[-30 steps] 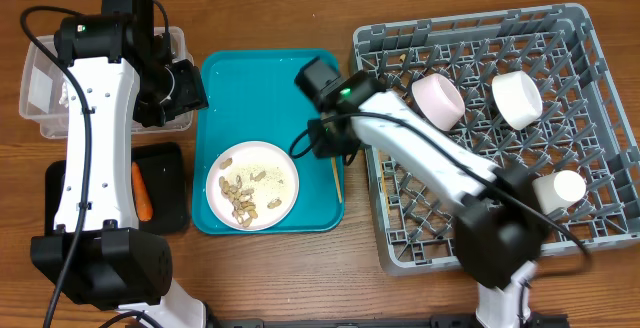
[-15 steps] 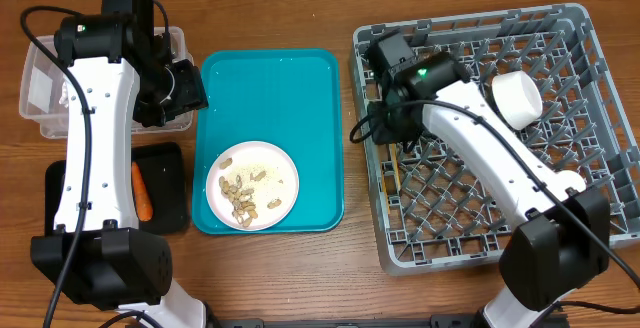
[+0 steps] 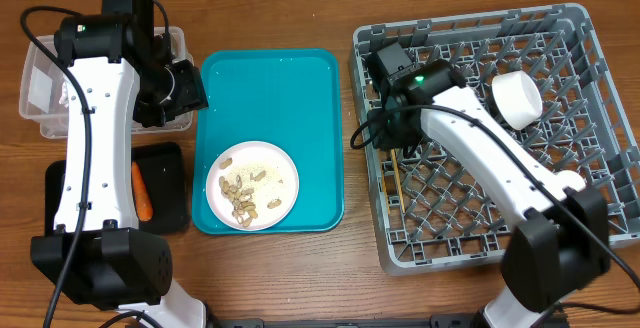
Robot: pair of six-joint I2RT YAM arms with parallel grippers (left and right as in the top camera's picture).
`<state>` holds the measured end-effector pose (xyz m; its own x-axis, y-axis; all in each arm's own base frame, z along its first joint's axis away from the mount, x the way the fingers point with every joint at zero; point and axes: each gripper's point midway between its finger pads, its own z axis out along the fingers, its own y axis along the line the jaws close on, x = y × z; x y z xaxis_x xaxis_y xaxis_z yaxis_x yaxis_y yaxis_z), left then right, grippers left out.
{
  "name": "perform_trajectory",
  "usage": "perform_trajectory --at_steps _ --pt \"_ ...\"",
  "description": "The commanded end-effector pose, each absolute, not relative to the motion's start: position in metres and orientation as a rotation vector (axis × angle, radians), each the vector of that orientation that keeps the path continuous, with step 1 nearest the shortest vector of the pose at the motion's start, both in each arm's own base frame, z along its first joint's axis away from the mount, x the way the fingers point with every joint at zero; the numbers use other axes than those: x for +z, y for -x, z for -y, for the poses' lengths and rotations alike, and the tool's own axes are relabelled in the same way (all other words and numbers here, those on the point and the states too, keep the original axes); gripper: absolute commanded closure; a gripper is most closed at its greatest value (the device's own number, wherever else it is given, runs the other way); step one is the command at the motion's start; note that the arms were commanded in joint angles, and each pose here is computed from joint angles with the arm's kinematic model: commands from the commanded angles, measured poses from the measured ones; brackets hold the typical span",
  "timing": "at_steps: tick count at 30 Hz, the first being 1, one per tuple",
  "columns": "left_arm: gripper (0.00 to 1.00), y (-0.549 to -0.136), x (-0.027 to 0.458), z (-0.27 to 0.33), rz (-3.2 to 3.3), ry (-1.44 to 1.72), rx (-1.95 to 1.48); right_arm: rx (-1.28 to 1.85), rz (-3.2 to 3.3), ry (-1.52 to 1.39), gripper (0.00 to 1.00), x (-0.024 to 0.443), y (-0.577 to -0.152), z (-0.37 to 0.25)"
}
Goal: Sort waste into correct bins and load items into the dishwasher
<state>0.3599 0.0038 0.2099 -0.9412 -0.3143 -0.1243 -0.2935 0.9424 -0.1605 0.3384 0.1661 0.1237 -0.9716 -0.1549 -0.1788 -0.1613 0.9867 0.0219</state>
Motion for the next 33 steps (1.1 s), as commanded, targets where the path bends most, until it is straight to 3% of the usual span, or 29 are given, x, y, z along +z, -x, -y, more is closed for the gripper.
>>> perform_trajectory --at_steps 1,5,10,13,23,33 --pt "0.39 -0.359 0.21 0.009 -2.96 0.416 -0.22 0.196 -2.716 0.163 0.71 0.209 -0.346 -0.167" --pt "0.39 -0.356 0.21 0.047 -2.985 0.287 -0.234 0.242 -2.618 -0.017 0.67 0.254 -0.337 -0.131" --pt "0.39 -0.343 0.201 0.092 -3.041 0.213 -0.229 0.313 -2.658 -0.184 0.63 0.261 -0.323 -0.089" --pt "0.39 -0.332 0.186 0.113 -3.082 0.233 -0.221 0.317 -2.704 -0.278 0.55 0.255 -0.317 -0.064" --pt "0.39 -0.307 0.079 0.159 -3.116 0.494 -0.218 0.273 -2.743 -0.255 0.54 0.246 -0.312 -0.043" --pt "0.47 -0.332 0.051 0.164 -2.967 0.458 -0.213 0.271 -2.756 -0.257 0.54 0.241 -0.31 -0.043"
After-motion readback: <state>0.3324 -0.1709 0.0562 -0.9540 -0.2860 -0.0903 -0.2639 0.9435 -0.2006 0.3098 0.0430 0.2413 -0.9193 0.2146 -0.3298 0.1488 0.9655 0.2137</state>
